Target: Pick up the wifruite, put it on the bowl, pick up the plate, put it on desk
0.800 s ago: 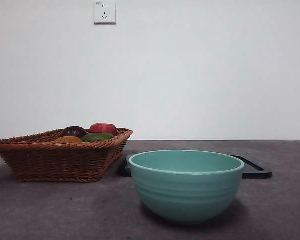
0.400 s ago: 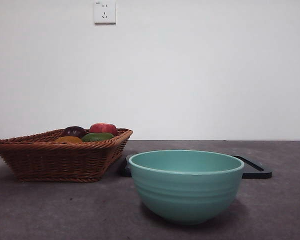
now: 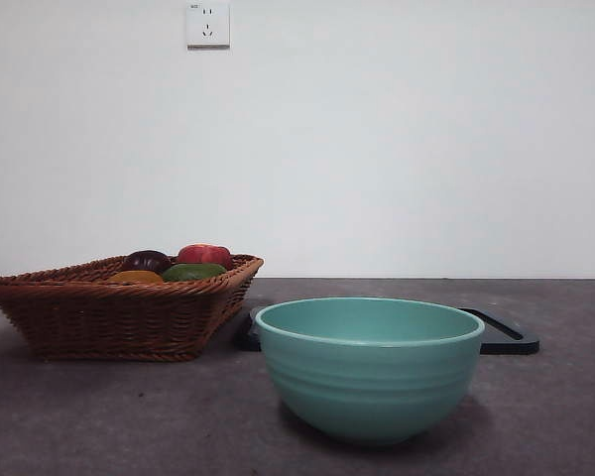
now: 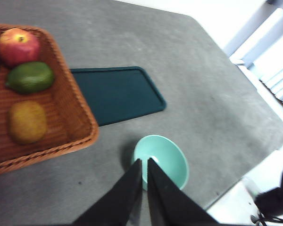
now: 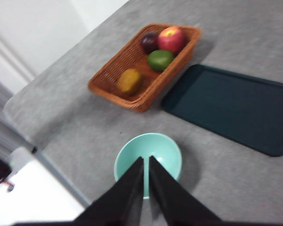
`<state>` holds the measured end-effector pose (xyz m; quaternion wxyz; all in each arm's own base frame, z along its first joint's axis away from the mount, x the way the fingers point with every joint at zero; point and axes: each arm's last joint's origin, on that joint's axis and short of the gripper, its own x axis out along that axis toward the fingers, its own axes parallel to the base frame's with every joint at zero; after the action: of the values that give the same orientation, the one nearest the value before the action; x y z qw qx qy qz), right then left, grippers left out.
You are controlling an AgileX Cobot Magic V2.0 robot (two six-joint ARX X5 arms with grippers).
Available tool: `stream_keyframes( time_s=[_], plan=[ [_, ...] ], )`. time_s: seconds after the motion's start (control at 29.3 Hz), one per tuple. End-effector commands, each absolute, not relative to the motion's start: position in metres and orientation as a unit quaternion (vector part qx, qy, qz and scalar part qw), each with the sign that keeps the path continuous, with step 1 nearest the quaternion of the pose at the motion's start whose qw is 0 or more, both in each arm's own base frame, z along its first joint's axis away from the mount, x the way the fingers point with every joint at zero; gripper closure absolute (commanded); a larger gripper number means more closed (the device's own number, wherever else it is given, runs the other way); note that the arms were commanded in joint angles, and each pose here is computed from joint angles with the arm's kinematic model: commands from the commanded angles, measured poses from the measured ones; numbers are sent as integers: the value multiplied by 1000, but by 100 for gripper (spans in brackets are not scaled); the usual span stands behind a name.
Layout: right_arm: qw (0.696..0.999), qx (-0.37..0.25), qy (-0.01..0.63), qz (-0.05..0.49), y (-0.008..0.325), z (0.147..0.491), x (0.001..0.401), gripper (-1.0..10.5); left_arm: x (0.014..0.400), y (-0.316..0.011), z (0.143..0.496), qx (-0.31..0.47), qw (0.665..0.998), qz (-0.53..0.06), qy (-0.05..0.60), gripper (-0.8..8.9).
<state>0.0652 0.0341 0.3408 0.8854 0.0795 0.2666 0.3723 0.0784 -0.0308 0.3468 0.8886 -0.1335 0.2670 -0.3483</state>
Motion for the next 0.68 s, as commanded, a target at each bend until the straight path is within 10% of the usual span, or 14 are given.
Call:
stream_keyframes(
  time_s=[0.03,0.27,0.44,0.68],
  plan=[
    [883,64,251,391,35,347,65,937,76,-32,355,-121,887,-370,249,797],
    [884,63,251,389,35,347,64,888,75,-33,354,-115,884,-378,252,585],
    [887,62,251,382,35,347,65,425,75,-33,354,-110,883,-382,250,274],
    [888,62,251,381,35,347,65,333,75,-34,354,-110,882,-383,250,250]
  ],
)
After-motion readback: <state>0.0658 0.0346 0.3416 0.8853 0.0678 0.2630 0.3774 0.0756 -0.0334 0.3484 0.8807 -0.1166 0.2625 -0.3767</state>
